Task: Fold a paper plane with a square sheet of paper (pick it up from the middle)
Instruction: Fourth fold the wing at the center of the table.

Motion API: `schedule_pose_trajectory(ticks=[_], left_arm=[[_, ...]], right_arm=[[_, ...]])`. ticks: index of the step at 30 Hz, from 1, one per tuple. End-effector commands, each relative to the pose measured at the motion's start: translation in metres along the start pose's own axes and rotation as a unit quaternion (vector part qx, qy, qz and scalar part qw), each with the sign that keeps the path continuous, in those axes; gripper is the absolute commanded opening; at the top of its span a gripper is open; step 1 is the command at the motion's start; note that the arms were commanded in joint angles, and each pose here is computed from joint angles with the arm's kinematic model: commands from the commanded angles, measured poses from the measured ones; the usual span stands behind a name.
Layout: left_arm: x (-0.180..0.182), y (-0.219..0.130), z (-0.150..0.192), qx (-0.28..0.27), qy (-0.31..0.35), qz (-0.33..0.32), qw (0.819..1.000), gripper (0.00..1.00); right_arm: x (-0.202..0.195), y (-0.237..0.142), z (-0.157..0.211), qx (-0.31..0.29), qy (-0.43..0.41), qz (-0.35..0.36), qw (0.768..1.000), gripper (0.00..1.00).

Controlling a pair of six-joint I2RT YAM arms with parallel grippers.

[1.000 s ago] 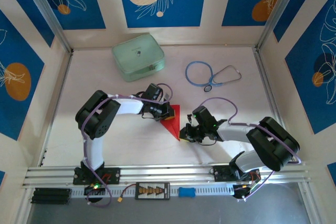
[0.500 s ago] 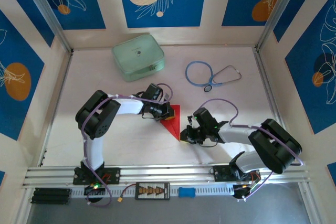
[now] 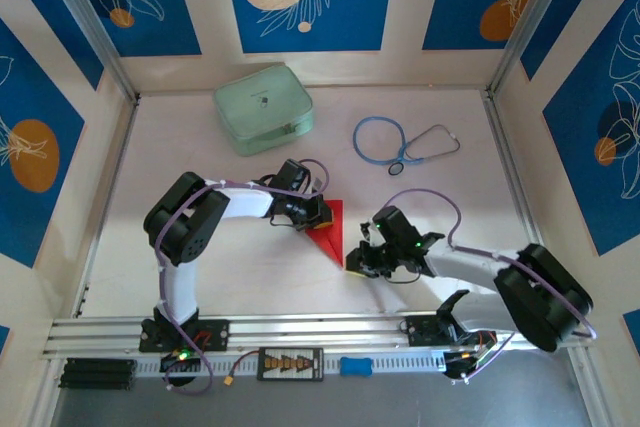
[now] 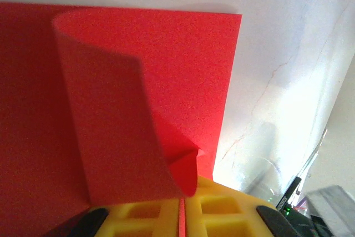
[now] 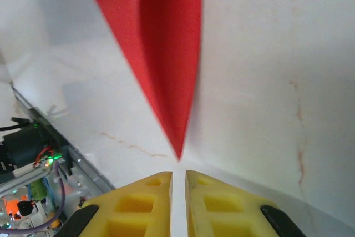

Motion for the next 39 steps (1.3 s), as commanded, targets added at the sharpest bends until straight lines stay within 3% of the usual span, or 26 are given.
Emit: schedule_pose_trajectory(ticks=[1, 6, 17, 27, 39], left_arm=[[0.020, 0.007, 0.003, 0.004, -0.023, -0.031, 0.999, 0.12], [0.018, 0.007, 0.003, -0.001, -0.022, -0.029, 0.999, 0.12], [0.019, 0.009, 0.004, 0.005, -0.022, -0.029, 0.999, 0.12], [0.019, 0.008, 0.004, 0.005, -0.021, -0.030, 0.999, 0.12], [0.021, 0.008, 0.003, 0.003, -0.025, -0.032, 0.999, 0.12]], right_arm=[[0.010, -0.016, -0.012, -0.024, -0.004, -0.012, 1.000, 0.15], [0.029, -0.018, -0.042, -0.062, -0.020, -0.043, 0.997, 0.09], [0.037, 0.021, -0.070, -0.036, -0.020, -0.030, 0.999, 0.07], [0.004, 0.046, -0.043, 0.007, 0.025, -0.012, 1.000, 0.07], [-0.010, 0.050, -0.012, 0.022, 0.048, -0.006, 0.999, 0.07]])
Point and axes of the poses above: each hand's point on the last joint's axis, 136 mm out from that joint toward the fingers, its own y axis out along the fingers, its own x axis along the line the jaws close on, z = x × y, the point moved 5 cm from there along -y, back along the fingers, and after that the axes turned 13 degrees about -y, right-handed, at the moved point
